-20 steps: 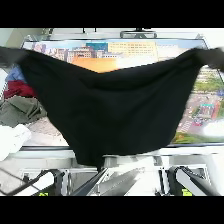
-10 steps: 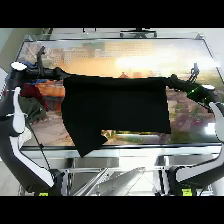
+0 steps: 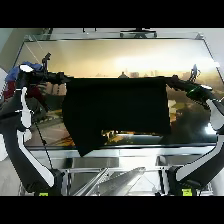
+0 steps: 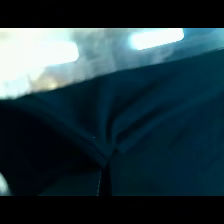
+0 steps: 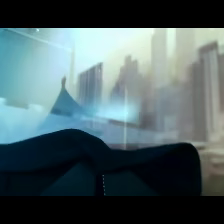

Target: Fold the shirts.

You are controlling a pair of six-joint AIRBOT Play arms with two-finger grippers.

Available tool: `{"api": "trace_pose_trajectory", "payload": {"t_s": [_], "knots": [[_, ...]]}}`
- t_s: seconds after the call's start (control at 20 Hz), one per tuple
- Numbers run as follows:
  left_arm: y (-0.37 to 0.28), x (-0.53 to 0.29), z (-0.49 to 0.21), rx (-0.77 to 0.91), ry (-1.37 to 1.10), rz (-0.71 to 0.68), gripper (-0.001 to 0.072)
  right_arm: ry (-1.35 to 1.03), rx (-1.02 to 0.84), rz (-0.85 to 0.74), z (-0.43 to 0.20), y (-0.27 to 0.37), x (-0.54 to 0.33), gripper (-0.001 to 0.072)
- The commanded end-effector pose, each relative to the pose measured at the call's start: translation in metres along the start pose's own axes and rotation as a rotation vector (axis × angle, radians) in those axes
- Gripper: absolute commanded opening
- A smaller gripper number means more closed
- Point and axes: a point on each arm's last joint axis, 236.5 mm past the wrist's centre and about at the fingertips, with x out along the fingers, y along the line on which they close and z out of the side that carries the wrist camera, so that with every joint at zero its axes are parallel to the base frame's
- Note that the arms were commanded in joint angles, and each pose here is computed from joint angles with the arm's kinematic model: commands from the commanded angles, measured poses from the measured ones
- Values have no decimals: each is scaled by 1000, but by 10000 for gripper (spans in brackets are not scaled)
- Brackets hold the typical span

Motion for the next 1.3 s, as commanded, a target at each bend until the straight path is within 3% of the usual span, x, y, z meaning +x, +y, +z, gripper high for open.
{"api": "trace_pose_trajectory", "payload": {"t_s": [0.0,0.55,0.6,0.65,0.7,0.8,0.9,0.95,1.0,1.25], "knots": [[9,3,-11,-2,48,36,16,115,-30,-13,-24,-10,-9,22],[14,14,-46,-8,189,80,16,226,-138,-143,-49,-43,-10,24],[12,18,-51,-11,206,74,16,223,-139,-145,-48,-43,-10,53],[11,17,-56,-15,224,65,18,222,-145,-142,-46,-41,-11,218],[6,14,-57,-22,237,56,20,226,-153,-127,-44,-35,-13,302],[-6,-5,-50,-53,254,47,312,226,-174,-120,-30,-19,-28,302],[-16,-29,-50,-68,275,38,313,246,-206,-198,-19,-13,-51,309],[-21,-41,-51,-85,276,40,312,261,-215,-255,-15,-12,-67,433],[-22,-51,-53,-105,264,46,312,280,-209,-299,-14,-9,-83,477],[-35,-104,-94,-231,266,45,312,461,-77,-258,-59,16,-154,476]]}}
